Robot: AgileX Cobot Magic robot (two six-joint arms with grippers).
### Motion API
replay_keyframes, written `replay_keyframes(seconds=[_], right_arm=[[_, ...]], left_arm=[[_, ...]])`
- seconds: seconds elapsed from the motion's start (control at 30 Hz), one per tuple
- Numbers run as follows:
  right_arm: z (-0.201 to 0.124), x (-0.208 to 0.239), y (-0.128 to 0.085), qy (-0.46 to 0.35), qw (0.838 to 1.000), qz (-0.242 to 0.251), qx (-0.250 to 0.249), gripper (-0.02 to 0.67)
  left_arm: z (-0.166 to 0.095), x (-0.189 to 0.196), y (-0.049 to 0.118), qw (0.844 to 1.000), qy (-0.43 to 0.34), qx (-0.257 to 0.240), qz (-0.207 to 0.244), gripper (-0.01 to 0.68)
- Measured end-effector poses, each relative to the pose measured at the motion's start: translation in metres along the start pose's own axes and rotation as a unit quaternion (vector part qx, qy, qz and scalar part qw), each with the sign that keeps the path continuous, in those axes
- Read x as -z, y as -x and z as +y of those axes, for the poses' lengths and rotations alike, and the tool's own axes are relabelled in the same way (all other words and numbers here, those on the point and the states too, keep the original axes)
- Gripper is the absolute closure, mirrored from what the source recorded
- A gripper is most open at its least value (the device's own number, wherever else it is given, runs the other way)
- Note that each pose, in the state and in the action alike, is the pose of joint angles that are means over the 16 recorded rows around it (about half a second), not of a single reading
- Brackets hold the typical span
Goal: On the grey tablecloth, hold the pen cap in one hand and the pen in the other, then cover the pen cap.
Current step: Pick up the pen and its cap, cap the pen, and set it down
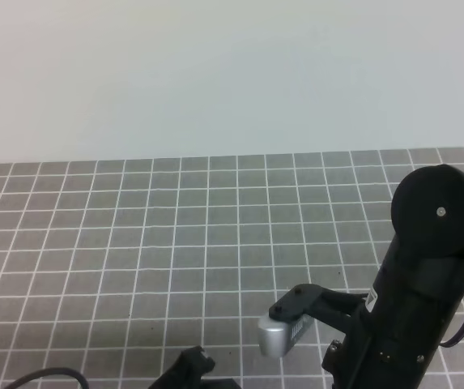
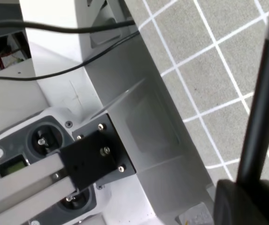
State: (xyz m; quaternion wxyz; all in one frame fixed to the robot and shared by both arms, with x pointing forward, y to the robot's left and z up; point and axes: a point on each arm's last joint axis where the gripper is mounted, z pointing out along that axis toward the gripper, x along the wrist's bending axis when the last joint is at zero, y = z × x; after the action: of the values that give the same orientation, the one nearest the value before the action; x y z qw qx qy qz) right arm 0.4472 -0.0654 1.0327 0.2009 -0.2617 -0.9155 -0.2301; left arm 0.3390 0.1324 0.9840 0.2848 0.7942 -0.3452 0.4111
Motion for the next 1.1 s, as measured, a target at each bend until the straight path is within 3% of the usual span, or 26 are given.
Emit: replay_keyframes(seconds=[0.23, 0.5, 0.97, 1.1], right_arm=[[-0.001, 0.0, 0.0, -0.007, 1.0, -0.002, -0.002, 0.652], [-0.003, 0.0, 0.002, -0.018, 1.0, -0.01, -0.007, 0.652], [-0.003, 0.001, 0.008, -0.011, 0.999, -0.036, -0.016, 0.652], [0.0, 0.004, 0.014, 0.007, 0.998, -0.054, -0.027, 0.652]], left_arm=[[0.0, -0.002, 0.001, 1.0, -0.004, 0.026, 0.002, 0.597], [-0.002, -0.002, -0.003, 0.996, -0.016, 0.089, 0.025, 0.575], [-0.011, 0.0, -0.014, 0.978, -0.059, 0.172, 0.101, 0.355], [-0.018, 0.003, -0.019, 0.968, -0.092, 0.188, 0.138, 0.323]])
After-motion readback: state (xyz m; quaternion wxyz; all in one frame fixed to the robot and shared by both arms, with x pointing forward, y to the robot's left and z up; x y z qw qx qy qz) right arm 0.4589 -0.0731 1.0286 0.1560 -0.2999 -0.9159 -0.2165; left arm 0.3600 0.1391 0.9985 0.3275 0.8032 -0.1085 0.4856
